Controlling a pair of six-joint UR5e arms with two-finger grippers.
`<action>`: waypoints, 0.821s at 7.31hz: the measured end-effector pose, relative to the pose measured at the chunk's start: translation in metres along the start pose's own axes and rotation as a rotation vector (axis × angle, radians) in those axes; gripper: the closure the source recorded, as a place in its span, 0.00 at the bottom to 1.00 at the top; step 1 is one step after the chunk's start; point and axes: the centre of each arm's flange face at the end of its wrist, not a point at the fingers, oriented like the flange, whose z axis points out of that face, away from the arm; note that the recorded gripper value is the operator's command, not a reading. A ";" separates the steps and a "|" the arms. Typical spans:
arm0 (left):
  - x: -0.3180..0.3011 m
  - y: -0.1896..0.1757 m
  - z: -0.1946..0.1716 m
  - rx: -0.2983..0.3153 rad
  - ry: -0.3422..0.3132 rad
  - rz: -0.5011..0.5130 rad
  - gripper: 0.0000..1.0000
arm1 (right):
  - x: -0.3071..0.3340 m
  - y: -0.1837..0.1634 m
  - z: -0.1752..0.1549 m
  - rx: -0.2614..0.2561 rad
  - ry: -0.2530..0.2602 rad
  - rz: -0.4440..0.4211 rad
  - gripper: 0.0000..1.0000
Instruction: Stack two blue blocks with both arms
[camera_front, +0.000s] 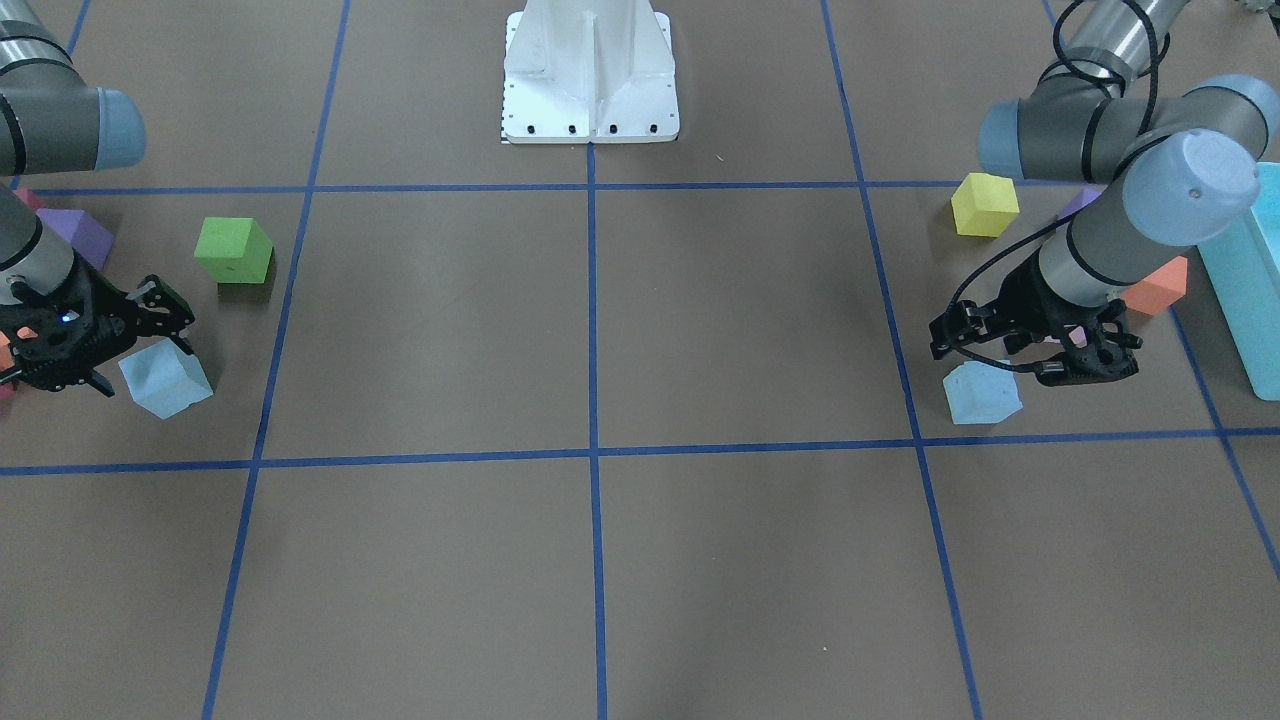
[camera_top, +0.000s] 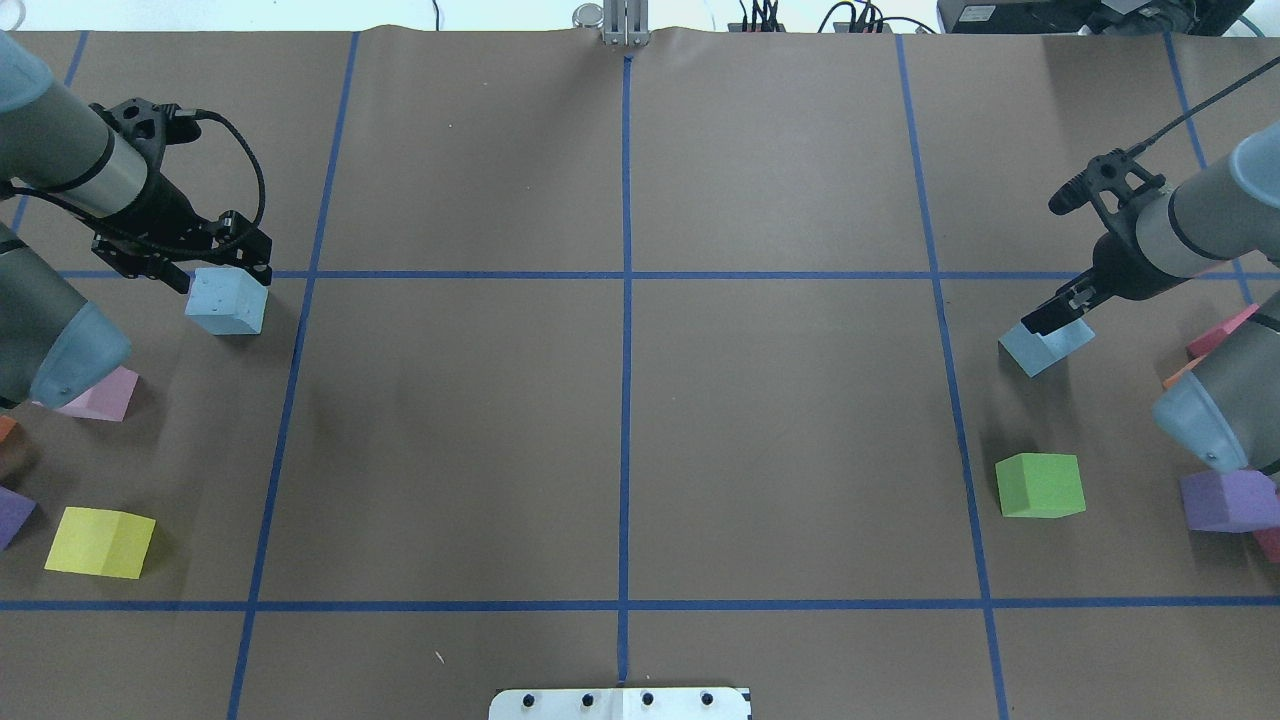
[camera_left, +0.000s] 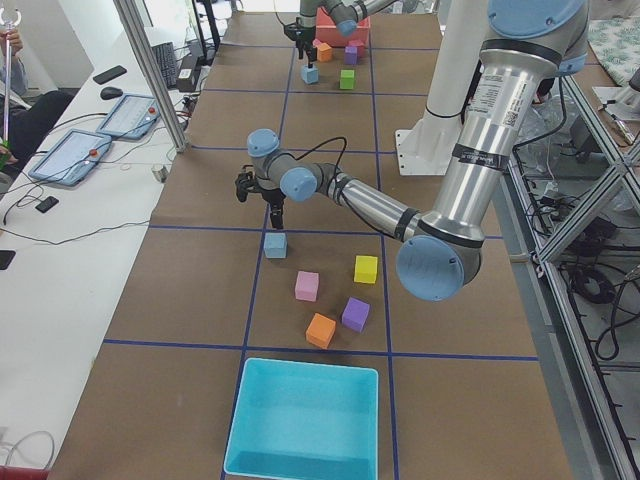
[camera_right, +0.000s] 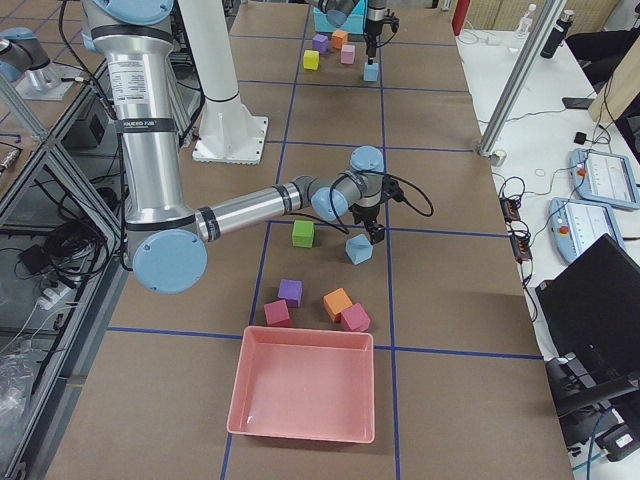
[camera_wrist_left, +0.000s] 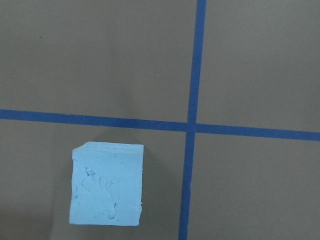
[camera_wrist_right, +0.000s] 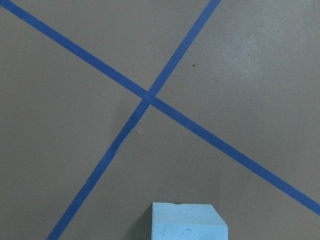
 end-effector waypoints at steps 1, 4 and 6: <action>-0.001 -0.001 0.000 0.001 -0.002 0.010 0.00 | 0.004 0.008 0.005 0.005 0.000 -0.003 0.09; -0.009 -0.002 0.005 -0.006 -0.011 0.046 0.00 | 0.014 0.029 0.015 -0.018 0.010 0.015 0.10; -0.010 -0.002 0.004 -0.005 -0.011 0.047 0.00 | 0.004 0.029 0.021 -0.028 0.000 0.035 0.10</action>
